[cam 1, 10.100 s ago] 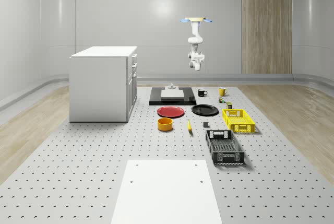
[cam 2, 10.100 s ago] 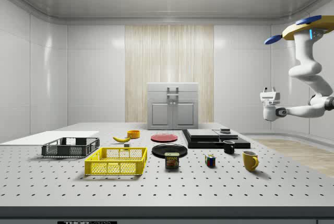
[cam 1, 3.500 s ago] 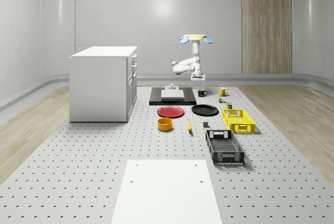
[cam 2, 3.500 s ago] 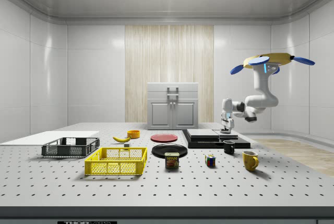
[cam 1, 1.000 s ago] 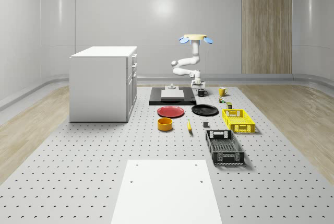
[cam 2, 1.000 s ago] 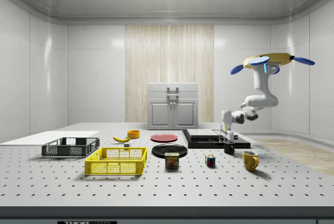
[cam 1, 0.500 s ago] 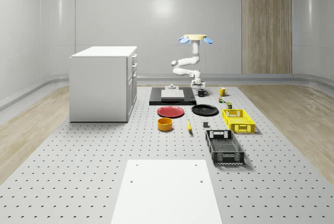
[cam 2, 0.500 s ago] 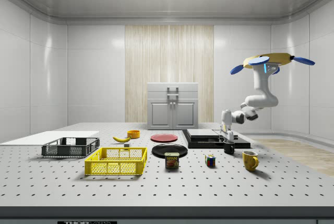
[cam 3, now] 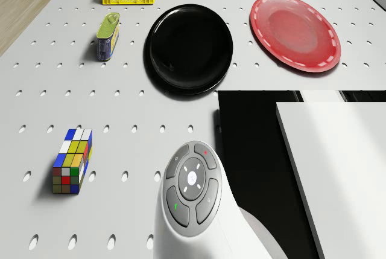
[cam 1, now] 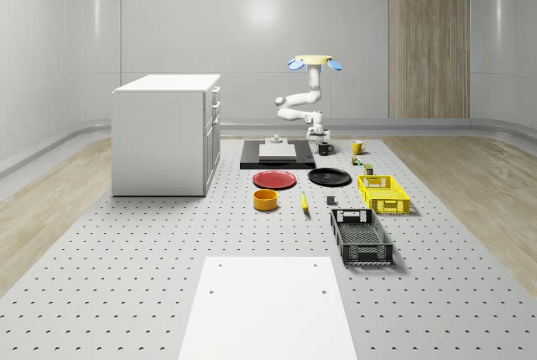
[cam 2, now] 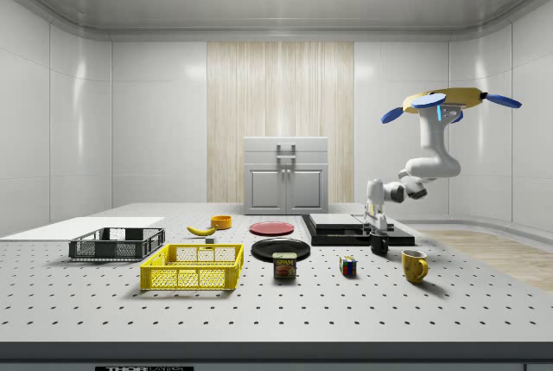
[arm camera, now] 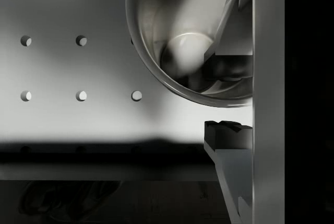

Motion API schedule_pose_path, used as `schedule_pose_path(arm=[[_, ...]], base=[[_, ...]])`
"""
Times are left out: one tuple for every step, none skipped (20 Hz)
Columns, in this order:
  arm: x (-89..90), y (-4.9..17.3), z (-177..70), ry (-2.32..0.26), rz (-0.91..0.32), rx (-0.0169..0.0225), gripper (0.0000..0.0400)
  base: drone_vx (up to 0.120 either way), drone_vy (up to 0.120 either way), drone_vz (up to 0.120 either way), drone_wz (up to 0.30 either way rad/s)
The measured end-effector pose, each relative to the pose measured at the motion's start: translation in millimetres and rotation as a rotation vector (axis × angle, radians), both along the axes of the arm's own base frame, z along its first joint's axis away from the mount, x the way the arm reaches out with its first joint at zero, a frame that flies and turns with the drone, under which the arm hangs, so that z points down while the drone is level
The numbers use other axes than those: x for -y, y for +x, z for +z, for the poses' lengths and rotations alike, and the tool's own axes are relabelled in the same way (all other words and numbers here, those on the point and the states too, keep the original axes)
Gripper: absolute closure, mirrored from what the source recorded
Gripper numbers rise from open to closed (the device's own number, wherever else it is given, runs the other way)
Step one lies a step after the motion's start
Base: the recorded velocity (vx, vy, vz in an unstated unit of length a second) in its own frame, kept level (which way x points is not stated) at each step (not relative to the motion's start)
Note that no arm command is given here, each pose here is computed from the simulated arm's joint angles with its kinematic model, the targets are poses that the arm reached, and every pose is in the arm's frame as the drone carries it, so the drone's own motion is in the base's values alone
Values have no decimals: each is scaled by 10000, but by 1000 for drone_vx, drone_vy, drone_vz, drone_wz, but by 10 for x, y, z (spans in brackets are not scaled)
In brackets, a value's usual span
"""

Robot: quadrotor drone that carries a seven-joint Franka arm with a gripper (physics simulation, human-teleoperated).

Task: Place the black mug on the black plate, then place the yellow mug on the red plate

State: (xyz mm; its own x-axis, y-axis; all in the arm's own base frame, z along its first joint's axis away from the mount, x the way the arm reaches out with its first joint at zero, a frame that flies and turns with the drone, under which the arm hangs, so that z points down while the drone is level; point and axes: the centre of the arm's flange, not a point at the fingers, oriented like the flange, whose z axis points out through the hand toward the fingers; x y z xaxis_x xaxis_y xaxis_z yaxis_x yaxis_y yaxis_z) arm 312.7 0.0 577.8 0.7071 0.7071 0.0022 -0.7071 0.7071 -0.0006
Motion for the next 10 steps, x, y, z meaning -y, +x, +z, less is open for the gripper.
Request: schedule_pose_path(arm=[[0, 0, -41, 0, 0, 0, 290], [0, 0, -77, 0, 0, -1, 290], [0, 0, -107, 1, 0, -1, 290], [0, 0, -133, 1, 0, -1, 290], [0, 0, -155, 1, 0, -1, 290], [0, 0, -173, 1, 0, -1, 290], [0, 0, -188, 1, -1, -1, 290], [0, 0, -201, 1, -1, -1, 290], [0, 0, -211, 1, -1, -1, 290], [0, 0, -219, 1, -1, -1, 290]], base=[[0, 0, 120, 0], [0, 0, 120, 0], [0, 0, 120, 0], [0, 0, 120, 0], [0, 0, 120, 0], [40, 0, 120, 0], [120, 0, 120, 0], [120, 0, 120, 0], [120, 0, 120, 0], [120, 0, 120, 0]])
